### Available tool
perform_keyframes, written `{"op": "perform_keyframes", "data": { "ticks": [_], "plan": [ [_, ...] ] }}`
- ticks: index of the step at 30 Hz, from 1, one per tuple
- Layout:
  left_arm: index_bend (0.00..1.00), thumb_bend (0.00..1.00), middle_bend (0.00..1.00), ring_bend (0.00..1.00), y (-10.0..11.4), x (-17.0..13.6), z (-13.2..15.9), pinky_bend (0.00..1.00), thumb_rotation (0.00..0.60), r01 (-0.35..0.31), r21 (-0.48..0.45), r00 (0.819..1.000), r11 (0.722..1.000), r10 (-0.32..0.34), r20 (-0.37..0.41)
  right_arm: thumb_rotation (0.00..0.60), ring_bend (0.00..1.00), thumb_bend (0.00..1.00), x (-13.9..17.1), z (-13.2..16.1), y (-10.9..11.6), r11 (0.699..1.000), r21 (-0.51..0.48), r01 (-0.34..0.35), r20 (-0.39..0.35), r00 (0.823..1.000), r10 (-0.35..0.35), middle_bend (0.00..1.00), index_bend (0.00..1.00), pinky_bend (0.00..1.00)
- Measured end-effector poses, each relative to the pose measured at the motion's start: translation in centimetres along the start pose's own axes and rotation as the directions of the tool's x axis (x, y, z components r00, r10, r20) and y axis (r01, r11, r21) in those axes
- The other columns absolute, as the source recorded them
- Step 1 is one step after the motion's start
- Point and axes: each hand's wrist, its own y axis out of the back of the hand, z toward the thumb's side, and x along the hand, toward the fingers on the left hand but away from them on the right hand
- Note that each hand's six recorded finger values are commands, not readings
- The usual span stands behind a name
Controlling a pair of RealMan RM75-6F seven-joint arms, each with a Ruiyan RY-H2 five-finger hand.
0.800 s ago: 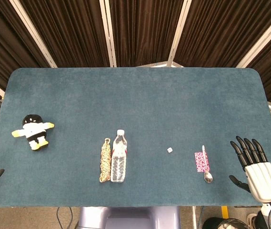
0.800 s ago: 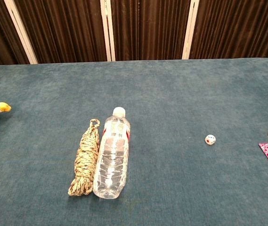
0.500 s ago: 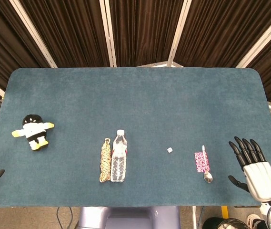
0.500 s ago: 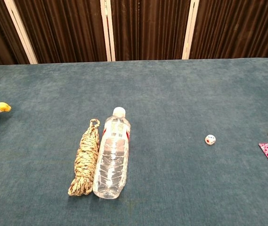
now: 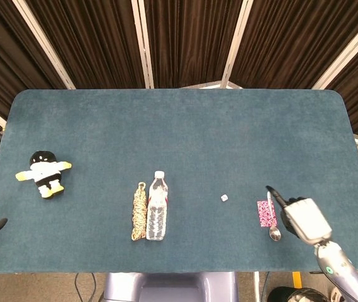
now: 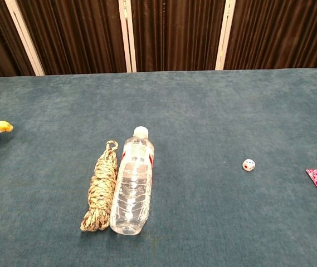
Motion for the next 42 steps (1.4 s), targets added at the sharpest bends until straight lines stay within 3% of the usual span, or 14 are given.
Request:
{"op": "perform_keyframes", "data": {
  "ticks": [7,14,28,42],
  "plan": [
    [0.00,0.00,0.00,0.00,-1.1,0.6,0.9,0.00,0.600,0.028,0.033,1.000,0.999,-0.028,-0.002,0.600,0.80,0.81,-3.7,2.2,-2.7,0.986,0.006,-0.166,-0.111,0.980,0.166,0.70,0.00,1.00],
    [0.00,0.00,0.00,0.00,-1.6,1.1,0.7,0.00,0.600,0.042,0.038,0.999,0.998,-0.041,-0.027,0.600,0.81,0.81,-5.8,4.3,-5.2,0.964,0.039,-0.263,-0.159,0.951,0.266,0.70,0.00,1.00],
    [0.00,0.00,0.00,0.00,-1.8,1.2,0.6,0.00,0.600,0.049,0.046,0.998,0.998,-0.047,-0.043,0.600,0.81,0.81,-8.5,5.1,-6.9,0.954,0.091,-0.287,-0.140,0.944,0.298,0.70,0.00,1.00],
    [0.00,0.00,0.00,0.00,-2.0,1.3,0.8,0.00,0.600,0.051,0.053,0.998,0.997,-0.049,-0.040,0.600,0.81,0.81,-8.5,4.7,-7.4,0.949,0.106,-0.297,-0.116,0.944,0.309,0.70,0.00,1.00]
  ]
}}
